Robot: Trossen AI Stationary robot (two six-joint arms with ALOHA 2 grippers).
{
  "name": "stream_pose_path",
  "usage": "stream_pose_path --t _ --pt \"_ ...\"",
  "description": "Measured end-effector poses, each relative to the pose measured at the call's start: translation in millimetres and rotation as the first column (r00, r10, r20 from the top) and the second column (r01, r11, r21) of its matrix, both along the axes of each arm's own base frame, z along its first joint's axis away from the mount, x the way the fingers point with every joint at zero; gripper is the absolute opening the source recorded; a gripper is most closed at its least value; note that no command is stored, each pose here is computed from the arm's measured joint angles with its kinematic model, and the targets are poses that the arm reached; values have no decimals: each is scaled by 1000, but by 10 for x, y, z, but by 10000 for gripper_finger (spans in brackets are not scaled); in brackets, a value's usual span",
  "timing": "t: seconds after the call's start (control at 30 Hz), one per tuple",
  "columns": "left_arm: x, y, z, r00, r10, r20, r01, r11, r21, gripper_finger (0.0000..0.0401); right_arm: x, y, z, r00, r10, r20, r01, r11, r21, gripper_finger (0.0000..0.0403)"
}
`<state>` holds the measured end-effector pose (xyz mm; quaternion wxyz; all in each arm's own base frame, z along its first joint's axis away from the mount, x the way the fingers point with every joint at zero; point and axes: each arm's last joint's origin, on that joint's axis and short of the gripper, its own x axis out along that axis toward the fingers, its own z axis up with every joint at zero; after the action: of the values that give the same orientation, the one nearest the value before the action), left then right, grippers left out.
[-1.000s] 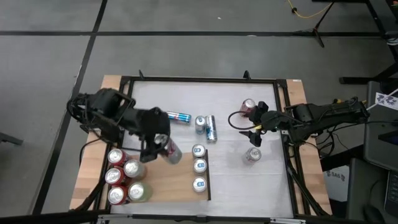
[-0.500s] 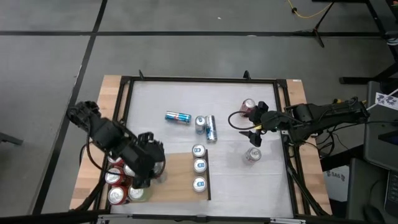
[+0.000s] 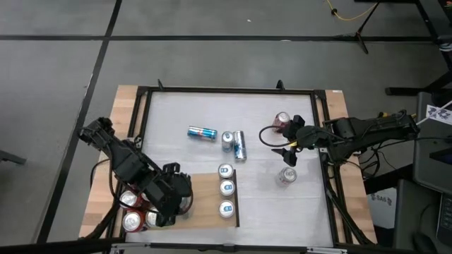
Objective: Place canned beverage on shelf
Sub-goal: Put the silver soda can on the shelf
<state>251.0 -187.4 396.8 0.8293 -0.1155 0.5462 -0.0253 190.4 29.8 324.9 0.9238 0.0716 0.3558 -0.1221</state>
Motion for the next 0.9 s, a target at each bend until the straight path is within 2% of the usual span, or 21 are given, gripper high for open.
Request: stream_pose_path --t 0.37,0.9 --pt "80 -218 -195 997 -56 -59 56 998 9 280 0 0 0 1000 0 0 0 1000 0 367" --pt "84 -230 -214 996 -59 -70 60 998 12 282 0 0 0 1000 0 -1 0 1000 0 367"
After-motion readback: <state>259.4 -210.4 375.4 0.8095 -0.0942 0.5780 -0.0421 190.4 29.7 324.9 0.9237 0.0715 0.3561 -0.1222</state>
